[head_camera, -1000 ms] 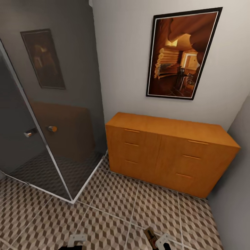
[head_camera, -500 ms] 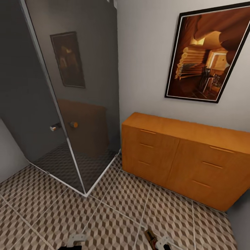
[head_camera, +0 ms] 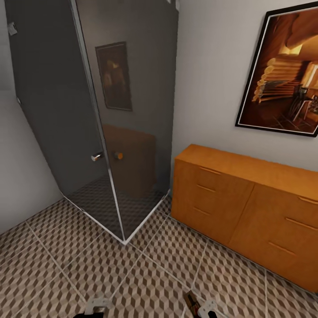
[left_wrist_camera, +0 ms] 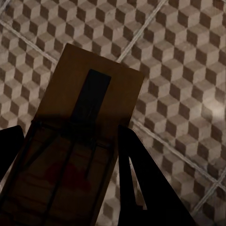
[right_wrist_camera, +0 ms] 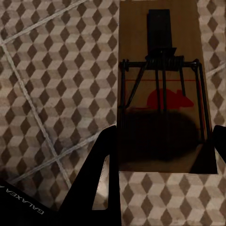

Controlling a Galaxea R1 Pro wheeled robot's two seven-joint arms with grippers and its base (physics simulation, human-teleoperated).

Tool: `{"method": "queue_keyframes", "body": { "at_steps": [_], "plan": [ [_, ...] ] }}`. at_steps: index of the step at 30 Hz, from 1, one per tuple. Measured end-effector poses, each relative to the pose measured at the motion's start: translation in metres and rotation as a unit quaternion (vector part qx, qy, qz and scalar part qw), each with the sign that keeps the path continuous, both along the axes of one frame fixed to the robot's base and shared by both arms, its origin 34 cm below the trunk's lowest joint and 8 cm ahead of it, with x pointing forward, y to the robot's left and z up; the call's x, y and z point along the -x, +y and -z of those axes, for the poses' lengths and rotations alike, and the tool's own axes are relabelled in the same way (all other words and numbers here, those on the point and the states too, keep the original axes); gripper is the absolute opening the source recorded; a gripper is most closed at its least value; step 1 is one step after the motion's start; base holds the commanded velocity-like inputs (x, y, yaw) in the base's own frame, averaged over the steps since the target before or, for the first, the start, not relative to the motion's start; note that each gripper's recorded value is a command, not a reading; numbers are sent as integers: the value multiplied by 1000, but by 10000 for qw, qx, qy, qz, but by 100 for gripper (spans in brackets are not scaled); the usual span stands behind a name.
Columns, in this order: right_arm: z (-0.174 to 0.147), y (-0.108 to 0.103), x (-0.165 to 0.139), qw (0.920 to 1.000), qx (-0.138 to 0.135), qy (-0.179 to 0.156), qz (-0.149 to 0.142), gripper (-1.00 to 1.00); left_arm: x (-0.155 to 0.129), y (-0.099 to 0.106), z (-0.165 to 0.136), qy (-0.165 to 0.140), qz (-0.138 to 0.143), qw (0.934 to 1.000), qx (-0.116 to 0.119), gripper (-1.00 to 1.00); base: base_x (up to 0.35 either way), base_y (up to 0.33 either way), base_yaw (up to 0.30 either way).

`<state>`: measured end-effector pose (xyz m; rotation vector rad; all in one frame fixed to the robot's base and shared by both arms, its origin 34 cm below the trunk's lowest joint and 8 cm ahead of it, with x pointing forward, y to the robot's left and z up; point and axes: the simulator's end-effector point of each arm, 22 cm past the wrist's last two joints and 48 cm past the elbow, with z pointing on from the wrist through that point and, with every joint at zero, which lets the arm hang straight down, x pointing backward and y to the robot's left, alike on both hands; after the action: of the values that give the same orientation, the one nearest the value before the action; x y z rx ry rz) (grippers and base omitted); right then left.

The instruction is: Take the four mousetraps from the cabinet in the bathroom and place them on the bathroom floor. Make sure all four end up on the same floor surface, and ensure that at least two of them are either under or directly next to the same bathroom sink.

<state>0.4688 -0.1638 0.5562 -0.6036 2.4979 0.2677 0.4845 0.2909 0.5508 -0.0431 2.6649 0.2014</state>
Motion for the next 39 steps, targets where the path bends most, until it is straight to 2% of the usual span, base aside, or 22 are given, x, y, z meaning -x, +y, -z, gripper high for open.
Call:
{"method": "queue_keyframes", "body": {
  "at_steps": [35, 39],
  "plan": [
    [1, 0, 3, 10000, -3, 33, 0, -100, 5, 2, 2, 36, 7, 10000, -27, -100, 0, 0, 292],
    [5, -1, 13, 9999, 8, 152, -3, -100, 5, 2, 2, 38, 19, 10000, -28, -100, 0, 0, 292]
  ]
}}
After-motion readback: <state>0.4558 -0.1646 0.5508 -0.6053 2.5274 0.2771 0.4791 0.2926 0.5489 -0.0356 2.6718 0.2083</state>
